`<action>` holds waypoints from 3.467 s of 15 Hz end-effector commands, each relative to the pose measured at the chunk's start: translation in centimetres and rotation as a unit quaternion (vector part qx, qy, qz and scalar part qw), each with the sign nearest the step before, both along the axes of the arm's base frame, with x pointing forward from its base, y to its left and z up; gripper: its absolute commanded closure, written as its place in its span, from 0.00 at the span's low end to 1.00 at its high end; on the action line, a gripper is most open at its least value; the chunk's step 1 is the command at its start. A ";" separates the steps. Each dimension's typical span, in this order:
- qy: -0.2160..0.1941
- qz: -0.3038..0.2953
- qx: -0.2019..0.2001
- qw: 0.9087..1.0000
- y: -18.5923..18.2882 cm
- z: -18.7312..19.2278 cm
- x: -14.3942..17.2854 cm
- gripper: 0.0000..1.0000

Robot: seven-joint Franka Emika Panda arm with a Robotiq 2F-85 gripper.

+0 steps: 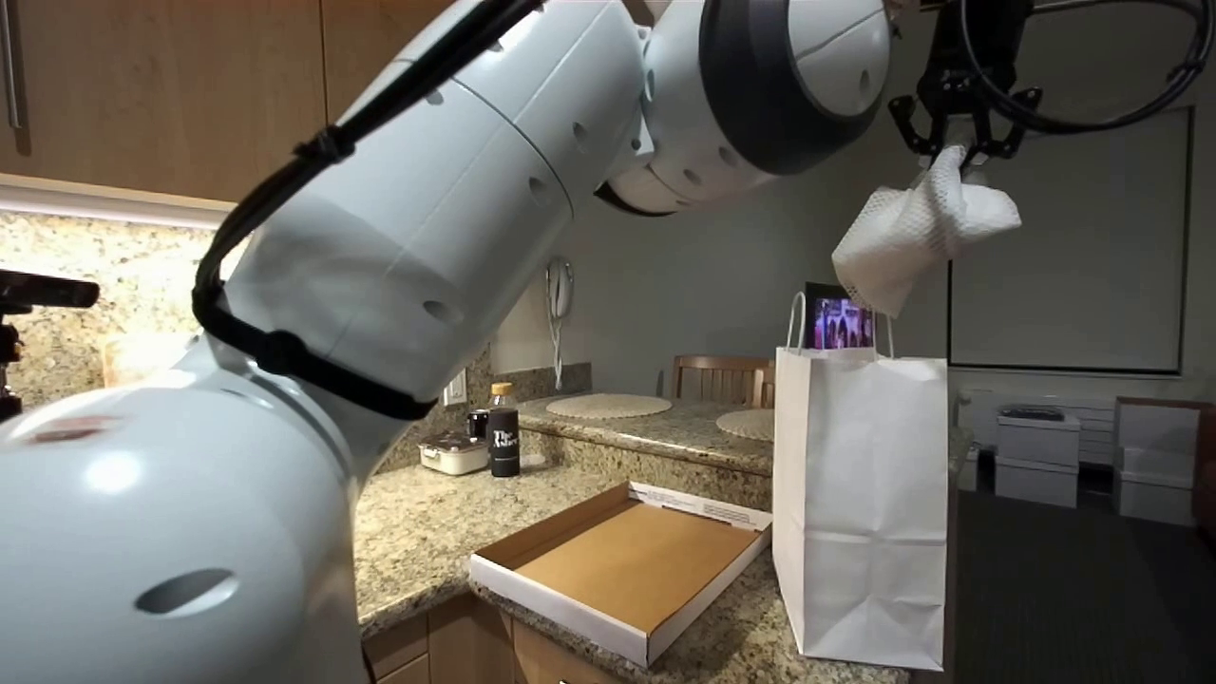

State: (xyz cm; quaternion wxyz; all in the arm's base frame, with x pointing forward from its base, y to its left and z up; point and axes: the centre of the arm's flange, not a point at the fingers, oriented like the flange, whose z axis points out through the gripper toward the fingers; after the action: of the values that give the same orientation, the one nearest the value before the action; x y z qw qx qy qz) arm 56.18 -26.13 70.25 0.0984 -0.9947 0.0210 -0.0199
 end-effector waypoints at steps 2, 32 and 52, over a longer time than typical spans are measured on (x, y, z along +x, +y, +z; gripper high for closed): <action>-0.039 0.069 0.003 0.997 5.4 -3.4 -4.2 0.92; -0.053 -0.001 -0.174 0.983 7.5 -11.7 7.3 0.92; 0.106 0.107 -0.211 0.966 20.9 -14.7 6.3 0.92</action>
State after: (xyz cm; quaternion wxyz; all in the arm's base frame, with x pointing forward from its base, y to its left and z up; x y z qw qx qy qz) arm 68.81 -7.37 58.89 -0.1175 -0.9868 -0.0779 0.0801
